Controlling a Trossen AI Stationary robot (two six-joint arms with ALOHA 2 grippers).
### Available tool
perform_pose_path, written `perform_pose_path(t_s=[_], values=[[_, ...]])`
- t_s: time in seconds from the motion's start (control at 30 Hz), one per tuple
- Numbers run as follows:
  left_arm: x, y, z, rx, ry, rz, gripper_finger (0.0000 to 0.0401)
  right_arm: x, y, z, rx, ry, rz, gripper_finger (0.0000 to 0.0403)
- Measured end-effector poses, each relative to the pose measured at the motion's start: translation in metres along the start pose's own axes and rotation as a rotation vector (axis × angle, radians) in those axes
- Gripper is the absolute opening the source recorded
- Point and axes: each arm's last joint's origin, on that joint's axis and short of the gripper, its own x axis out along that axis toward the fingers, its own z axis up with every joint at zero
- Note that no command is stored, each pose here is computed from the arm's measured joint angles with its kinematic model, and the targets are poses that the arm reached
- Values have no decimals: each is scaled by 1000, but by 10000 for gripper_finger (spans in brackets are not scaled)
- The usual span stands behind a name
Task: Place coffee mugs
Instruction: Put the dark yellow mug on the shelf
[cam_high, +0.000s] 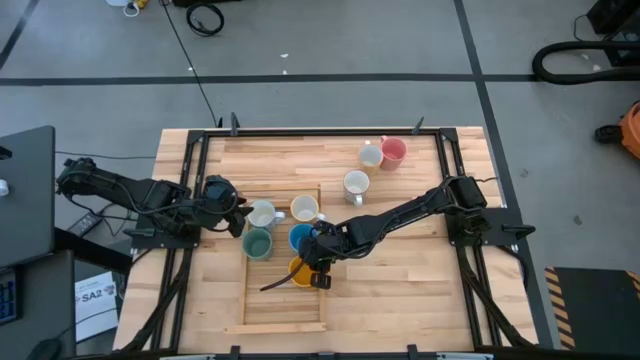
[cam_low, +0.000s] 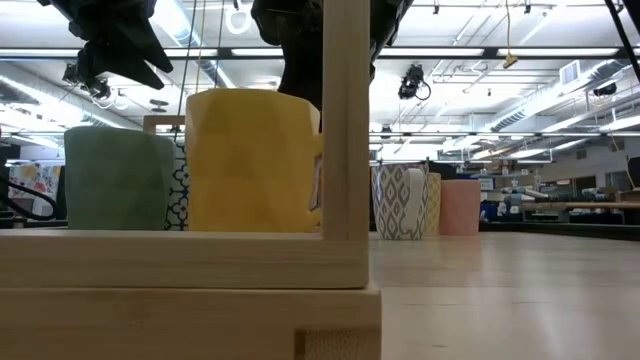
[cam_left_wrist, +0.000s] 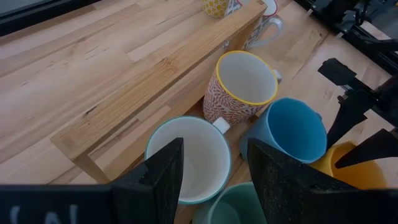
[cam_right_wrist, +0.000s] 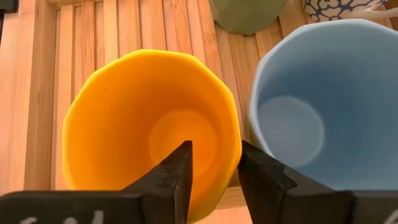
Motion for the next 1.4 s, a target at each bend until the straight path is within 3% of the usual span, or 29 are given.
perform_pose_path(t_s=[0.47,0.6,1.4], values=[[0,0,0,28,0,0,183,0,0,0,3,0,1,135],[0,0,0,34,-1,-1,183,-2,0,1,-3,15,55,134],[0,0,0,33,-1,-2,183,-23,-16,25,41,4,130,133]])
